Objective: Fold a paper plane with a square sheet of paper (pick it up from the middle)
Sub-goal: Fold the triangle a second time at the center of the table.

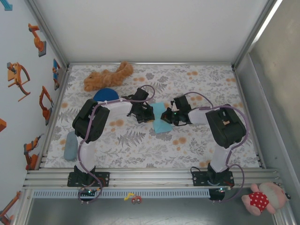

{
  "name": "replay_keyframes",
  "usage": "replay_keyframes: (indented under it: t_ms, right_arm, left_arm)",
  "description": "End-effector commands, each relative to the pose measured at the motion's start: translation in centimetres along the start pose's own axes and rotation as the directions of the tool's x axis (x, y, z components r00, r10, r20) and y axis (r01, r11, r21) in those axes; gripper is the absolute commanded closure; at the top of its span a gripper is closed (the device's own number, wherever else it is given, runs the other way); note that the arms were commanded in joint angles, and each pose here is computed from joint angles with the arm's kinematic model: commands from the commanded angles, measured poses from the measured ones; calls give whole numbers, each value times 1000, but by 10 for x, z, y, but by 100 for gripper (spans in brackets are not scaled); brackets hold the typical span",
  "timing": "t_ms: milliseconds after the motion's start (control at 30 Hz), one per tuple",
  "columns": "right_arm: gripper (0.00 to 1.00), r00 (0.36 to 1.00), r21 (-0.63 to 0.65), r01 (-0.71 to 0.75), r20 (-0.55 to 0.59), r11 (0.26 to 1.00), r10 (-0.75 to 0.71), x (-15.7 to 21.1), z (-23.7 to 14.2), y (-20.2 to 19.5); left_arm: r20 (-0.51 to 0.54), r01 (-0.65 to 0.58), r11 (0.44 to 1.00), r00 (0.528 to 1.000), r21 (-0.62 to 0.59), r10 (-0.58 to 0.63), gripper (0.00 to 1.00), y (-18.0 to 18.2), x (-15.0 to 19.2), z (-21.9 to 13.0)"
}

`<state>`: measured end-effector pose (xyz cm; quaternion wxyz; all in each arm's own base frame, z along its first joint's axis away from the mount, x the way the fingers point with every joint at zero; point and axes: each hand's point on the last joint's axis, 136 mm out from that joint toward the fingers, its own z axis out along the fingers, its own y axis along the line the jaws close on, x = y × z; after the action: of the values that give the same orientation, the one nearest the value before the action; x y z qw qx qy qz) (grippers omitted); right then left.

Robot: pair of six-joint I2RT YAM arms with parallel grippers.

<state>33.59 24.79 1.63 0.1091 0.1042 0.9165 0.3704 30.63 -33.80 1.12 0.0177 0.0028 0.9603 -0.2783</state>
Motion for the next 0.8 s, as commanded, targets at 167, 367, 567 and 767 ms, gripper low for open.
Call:
replay_keyframes:
  t_ms: [167,367,567,767]
  right_arm:
    - [100,987,119,-25,159,993,6,-52,-43,-35]
    - [100,987,52,39,153,998,-46,-54,-54,-2]
    - [100,995,-63,90,40,994,-88,-22,-21,37]
    - [100,999,-75,47,-19,996,-49,-9,6,33]
  left_arm:
    - [-70,26,983,997,-180,-39,100,59,21,14]
    - [-60,-34,990,998,-139,26,100,45,9,11]
    - [-62,-103,987,993,-120,96,100,39,1,6]
    - [-78,-99,990,993,-97,91,100,39,2,8]
